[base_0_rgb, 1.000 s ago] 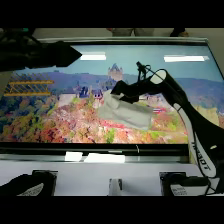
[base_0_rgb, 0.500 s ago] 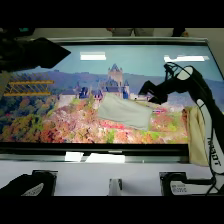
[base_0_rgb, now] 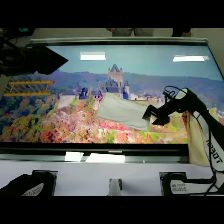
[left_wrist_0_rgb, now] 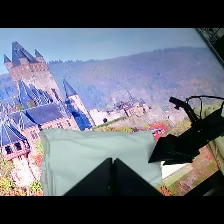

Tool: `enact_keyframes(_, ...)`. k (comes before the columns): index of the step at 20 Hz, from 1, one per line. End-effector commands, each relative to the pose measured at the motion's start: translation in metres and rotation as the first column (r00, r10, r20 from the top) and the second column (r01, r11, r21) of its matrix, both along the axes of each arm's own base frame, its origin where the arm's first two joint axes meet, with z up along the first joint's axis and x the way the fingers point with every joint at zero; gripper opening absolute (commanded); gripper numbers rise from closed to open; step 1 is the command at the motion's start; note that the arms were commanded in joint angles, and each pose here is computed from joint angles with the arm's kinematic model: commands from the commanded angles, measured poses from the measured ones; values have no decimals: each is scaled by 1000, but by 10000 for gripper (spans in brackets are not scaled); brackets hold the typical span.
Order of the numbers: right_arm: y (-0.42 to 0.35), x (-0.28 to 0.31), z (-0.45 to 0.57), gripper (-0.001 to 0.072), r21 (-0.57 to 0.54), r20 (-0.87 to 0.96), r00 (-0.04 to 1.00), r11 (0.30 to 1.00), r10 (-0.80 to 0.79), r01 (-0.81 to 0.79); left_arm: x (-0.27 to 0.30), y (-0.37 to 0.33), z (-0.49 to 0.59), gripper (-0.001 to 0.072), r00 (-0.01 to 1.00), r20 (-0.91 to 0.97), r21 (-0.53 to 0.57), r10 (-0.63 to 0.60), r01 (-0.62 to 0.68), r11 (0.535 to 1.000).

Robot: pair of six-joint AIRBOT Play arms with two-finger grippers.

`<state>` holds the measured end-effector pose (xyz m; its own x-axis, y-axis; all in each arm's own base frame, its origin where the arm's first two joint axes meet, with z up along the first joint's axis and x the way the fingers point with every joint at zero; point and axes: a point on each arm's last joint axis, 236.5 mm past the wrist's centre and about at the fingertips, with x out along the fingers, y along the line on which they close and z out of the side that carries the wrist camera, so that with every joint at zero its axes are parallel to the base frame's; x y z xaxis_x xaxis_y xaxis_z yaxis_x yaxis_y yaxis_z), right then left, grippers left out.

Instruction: Fold the shirts.

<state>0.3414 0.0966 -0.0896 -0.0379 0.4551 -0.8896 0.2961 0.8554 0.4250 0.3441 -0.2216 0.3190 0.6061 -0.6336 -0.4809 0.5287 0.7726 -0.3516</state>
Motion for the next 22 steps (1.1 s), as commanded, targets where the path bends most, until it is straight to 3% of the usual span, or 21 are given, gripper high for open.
enact_keyframes(1,8,13,-19,536,-7,21,997,997,-80,80,-1,1,-2,31,1000,-14,2,3,-3,1000)
enact_keyframes(3,8,17,-23,498,-3,18,994,994,-106,106,-3,1,-4,31,1000,-22,8,0,1,1000)
enact_keyframes(5,13,21,-18,27,26,21,992,992,-123,123,-3,1,-5,31,1000,-23,10,-1,1,1000)
enact_keyframes(8,-7,53,21,22,38,138,989,998,-50,45,-3,1,-5,31,1000,-22,12,-3,3,1000)
enact_keyframes(12,-105,98,123,21,58,266,946,983,-184,175,-3,1,-5,32,1000,-5,29,-15,15,999)
enact_keyframes(16,-206,81,197,21,-2,328,896,949,-298,316,-1,1,-7,32,1000,-10,31,-16,16,999)
enact_keyframes(22,-302,25,259,21,-51,384,783,835,-489,547,-2,1,-9,32,1000,-3,48,-31,31,998)
